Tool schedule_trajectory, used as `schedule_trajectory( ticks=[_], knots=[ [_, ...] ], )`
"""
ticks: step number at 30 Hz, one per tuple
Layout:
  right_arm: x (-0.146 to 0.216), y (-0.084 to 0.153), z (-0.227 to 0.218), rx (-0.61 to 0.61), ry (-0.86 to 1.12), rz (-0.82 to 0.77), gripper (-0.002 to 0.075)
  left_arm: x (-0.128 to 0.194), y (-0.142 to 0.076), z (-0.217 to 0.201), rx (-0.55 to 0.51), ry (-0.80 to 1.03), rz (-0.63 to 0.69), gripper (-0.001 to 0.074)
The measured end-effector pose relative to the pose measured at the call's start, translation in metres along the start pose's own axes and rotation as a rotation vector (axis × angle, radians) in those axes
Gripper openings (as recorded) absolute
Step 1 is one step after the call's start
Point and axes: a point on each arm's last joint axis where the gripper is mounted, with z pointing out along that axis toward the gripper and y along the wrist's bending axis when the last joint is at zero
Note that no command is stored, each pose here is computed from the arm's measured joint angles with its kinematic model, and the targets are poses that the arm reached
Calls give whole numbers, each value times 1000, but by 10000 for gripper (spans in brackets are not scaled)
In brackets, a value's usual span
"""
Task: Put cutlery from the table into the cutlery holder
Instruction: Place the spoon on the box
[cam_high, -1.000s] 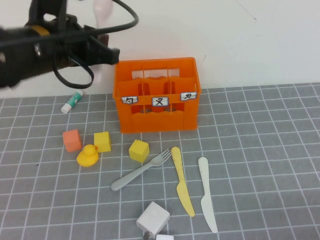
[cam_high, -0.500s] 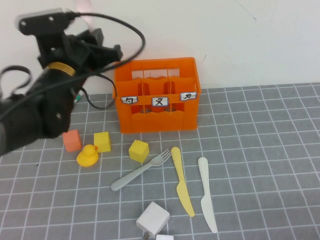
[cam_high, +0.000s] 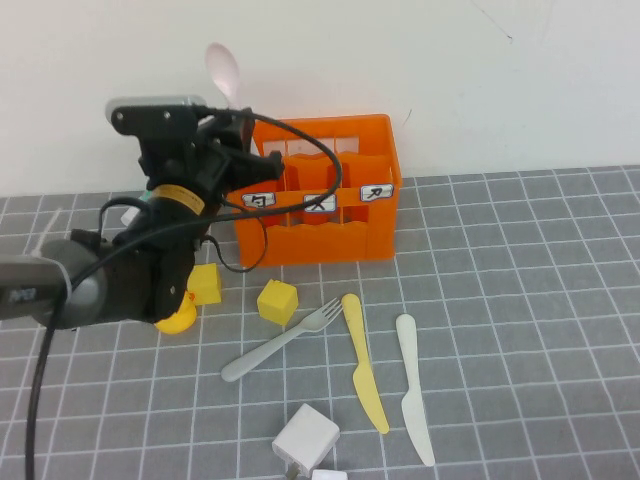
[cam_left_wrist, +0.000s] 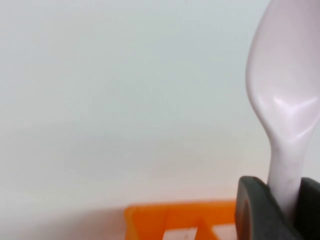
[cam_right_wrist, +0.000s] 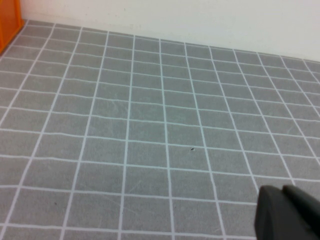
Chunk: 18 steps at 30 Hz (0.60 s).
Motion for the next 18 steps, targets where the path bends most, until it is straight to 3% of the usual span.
schedule_trajectory(
  ticks=[6,18],
  knots=[
    [0,0,0,0,0,0,-3,16,5,3,-12,30,-3,115],
    [0,0,0,0,0,0,-3,18,3,3,13,38,53,115]
  ],
)
